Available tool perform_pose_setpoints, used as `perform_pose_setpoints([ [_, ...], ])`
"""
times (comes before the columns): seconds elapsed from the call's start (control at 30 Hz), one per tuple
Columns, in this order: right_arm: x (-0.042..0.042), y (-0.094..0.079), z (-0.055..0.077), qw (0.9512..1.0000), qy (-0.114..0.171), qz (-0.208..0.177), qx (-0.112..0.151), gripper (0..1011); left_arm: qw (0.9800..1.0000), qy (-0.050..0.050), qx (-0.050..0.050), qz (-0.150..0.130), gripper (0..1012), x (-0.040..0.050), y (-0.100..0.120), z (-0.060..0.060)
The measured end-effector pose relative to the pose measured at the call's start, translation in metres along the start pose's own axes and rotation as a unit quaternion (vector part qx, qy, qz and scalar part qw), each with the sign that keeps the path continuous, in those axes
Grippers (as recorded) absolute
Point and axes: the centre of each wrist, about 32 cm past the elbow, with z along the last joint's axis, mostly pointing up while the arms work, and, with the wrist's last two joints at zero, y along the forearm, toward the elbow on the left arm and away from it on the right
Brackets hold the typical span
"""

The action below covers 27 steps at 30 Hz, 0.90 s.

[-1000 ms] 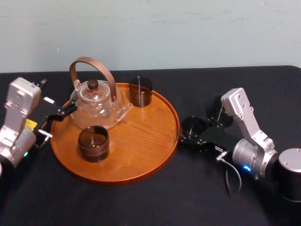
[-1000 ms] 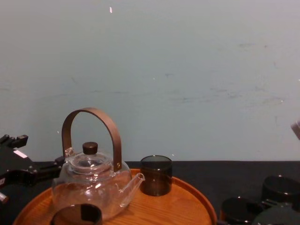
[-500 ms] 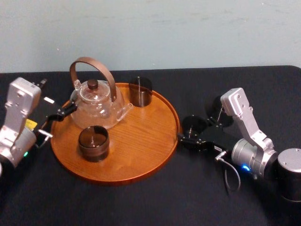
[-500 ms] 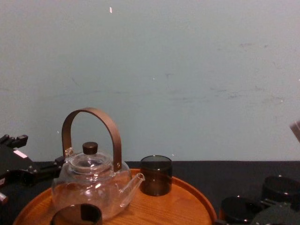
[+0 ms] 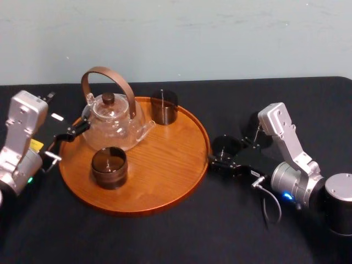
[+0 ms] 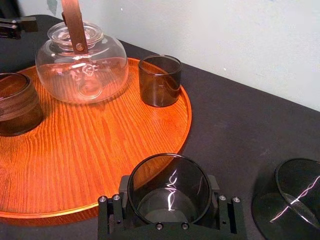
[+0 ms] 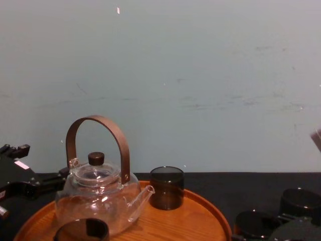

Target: Pick up the glass from the table and place it on the tray.

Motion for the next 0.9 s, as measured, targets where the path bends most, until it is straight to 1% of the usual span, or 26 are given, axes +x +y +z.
perform_pose_setpoints([
  [0.5,0.0001,0.000,0.000,1.0000,0.001,0.001,0.000,905,1.0000,0.000,0.000,0.000,1001,0.0000,0.000,0.000],
  [0.7,0.0006,-0.006,0.004,0.9999,0.001,0.008,0.011,905,1.0000,0.000,0.000,0.000,1001,0.0000,0.000,0.000],
  [0.8,-0.0010,-0.010,0.008,0.9998,-0.003,0.013,0.017,905,1.0000,0.000,0.000,0.000,1001,0.0000,0.000,0.000],
  [0.9,-0.0065,-0.015,0.015,0.9994,-0.009,0.022,0.027,905,1.0000,0.000,0.000,0.000,1001,0.0000,0.000,0.000],
])
